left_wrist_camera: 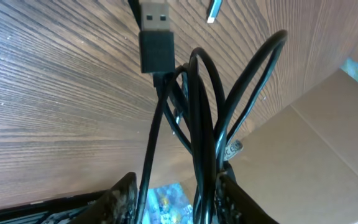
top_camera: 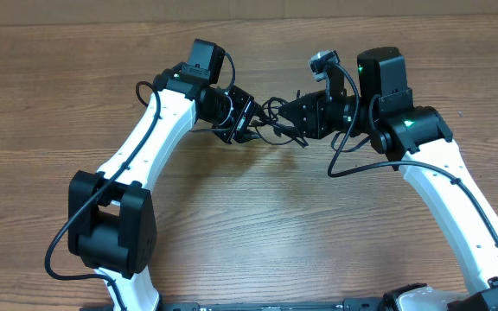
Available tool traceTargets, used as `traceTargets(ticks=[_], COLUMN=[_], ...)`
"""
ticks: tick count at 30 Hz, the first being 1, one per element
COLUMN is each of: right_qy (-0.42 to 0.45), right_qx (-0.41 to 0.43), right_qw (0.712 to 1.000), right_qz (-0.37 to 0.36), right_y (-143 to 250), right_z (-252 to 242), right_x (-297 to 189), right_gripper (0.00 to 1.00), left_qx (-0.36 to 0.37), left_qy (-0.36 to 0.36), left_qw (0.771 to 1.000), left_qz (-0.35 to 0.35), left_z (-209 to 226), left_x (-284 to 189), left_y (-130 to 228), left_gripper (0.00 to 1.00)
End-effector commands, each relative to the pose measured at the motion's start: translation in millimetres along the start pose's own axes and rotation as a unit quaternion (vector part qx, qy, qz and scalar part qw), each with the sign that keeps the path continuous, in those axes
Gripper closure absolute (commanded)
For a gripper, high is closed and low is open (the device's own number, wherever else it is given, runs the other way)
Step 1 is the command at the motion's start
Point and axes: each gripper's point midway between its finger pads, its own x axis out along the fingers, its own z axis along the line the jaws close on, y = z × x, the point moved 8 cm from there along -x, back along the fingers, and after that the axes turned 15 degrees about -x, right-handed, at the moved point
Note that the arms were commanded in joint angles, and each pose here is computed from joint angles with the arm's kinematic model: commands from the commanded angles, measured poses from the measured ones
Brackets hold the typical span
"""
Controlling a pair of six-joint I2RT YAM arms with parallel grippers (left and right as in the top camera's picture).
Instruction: Untangle cables
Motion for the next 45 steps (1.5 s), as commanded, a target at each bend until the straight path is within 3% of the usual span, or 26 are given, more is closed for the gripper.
traceTargets(ticks=[1,9,11,12,13,16,18,22,25,27,30,33,36,39,41,45], right_qy=[-0.026,-0.043,-0.044,-0.043,-0.043,-0.023,0.047,0.237,0.359,0.388,0.385,0.365,0.275,0.145,0.101,0.073], right_qx=[-0.007,-0.007,-0.007,-0.006,-0.006,-0.002,0.052,0.223,0.343,0.391,0.417,0.402,0.31,0.169,0.103,0.003], right_qw=[1.0,0.999,0.999,0.999,0.999,1.0,0.997,0.945,0.868,0.834,0.824,0.84,0.909,0.974,0.988,0.996], right_qz=[-0.011,-0.012,-0.011,-0.011,-0.01,-0.012,-0.007,0.002,0.001,-0.003,-0.003,0.012,0.04,0.051,0.053,0.052], right_y=[-5.6,-5.7,-5.5,-5.3,-5.3,-5.2,-1.9,21.4,47.7,59.2,66.2,66.4,56.6,42.9,37.3,26.7], right_z=[7.2,10.5,10.7,10.3,10.3,3.9,-15.9,-70.1,-103.4,-114.0,-118.4,-114.3,-98.2,-71.6,-58.0,-41.9], right_x=[-1.9,-2.2,-2.3,-2.1,-2.1,-4.7,-11.7,-45.6,-82.8,-99.9,-109.7,-104.9,-87.3,-65.6,-54.3,-32.7], right_gripper=[0.96,0.96,0.96,0.96,0.96,0.96,0.96,0.96,0.96,0.96,0.96,0.83,0.65,0.18,0.0,0.0], left_qx=[-0.023,-0.05,-0.039,-0.035,-0.034,-0.003,0.036,0.063,0.099,0.123,0.181,0.255,0.32,0.377,0.398,0.436], left_qy=[-0.017,-0.036,-0.03,-0.027,-0.026,-0.025,-0.021,-0.017,0.008,0.029,0.063,0.086,0.089,0.062,0.043,0.028], left_qw=[1.0,0.998,0.998,0.998,0.998,0.999,0.999,0.998,0.995,0.991,0.98,0.96,0.937,0.912,0.902,0.886], left_qz=[-0.007,0.018,0.042,0.051,0.054,0.026,0.006,-0.017,-0.03,-0.04,-0.059,-0.083,-0.107,-0.148,-0.164,-0.158], left_z=[2.7,2.9,-0.6,-1.9,-2.4,-1.5,-1.4,3.0,1.4,-2.0,-11.1,-20.6,-25.7,-25.5,-24.2,-23.3], left_x=[14.3,57.2,67.1,70.4,74.1,73.8,64.4,29.9,-3.9,-24.0,-47.0,-59.8,-63.4,-59.9,-55.9,-45.9], left_y=[-6.6,-20.1,-20.3,-20.6,-22.7,-32.5,-44.2,-68.6,-79.0,-79.2,-69.9,-56.7,-45.6,-41.5,-39.3,-28.6], left_gripper=[0.57,0.56,0.75,0.92,0.96,0.96,0.96,0.96,0.96,0.96,0.96,0.95,0.96,0.95,0.96,0.96])
